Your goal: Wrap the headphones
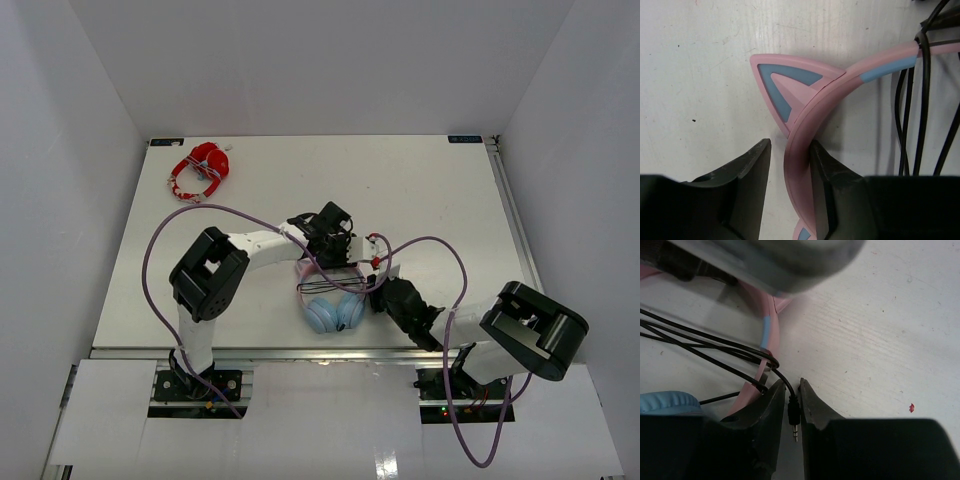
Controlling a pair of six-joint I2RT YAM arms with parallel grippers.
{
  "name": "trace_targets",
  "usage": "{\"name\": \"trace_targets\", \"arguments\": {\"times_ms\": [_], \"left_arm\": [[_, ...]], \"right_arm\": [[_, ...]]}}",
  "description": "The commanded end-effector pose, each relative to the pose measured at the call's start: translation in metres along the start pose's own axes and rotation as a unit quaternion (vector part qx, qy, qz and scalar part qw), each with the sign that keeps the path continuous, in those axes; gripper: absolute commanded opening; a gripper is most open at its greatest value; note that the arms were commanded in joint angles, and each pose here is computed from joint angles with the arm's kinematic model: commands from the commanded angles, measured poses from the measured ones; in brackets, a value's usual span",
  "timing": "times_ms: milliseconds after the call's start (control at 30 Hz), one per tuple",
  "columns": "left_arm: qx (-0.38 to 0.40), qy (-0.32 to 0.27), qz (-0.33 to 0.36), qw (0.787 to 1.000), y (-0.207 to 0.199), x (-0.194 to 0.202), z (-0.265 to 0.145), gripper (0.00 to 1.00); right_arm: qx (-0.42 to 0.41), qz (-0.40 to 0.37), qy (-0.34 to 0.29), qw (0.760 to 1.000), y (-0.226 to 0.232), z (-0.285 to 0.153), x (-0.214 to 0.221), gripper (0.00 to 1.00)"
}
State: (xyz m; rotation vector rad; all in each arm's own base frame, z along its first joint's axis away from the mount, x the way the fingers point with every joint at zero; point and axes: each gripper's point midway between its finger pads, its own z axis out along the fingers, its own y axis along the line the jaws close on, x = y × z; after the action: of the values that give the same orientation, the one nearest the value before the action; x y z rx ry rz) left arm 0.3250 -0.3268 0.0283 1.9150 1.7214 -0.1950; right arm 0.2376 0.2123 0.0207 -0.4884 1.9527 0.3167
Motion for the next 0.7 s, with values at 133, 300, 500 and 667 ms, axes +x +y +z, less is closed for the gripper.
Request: {"name": "trace_targets", "arguments": {"times_ms": [133,300,500,667], "left_arm": [[-0.019,0.025,-0.018,0.999,0.011,0.018,0.004,0.55],[-0.030,-0.001,-0.019,0.999,0.016,0.008,-0.006,0.61],[-0.034,-0.019,-0.019,0.999,0.017,-0.001,-0.015,0.67],[-0.041,-0.023,-0.020,0.999,0.019,-0.003,-0.020,0.92]], "right_arm": [[0.008,0.017,-0.034,0.999,-0.002,0.003,-0.020,0.33],[0.034,0.020,-0.036,0.999,-0.011,-0.002,-0.027,0.39],[0.049,0.020,-0.038,0.998,-0.018,-0.003,-0.036,0.41],[0.046,0.021,-0.034,0.998,-0.018,-0.003,-0.036,0.41]]}}
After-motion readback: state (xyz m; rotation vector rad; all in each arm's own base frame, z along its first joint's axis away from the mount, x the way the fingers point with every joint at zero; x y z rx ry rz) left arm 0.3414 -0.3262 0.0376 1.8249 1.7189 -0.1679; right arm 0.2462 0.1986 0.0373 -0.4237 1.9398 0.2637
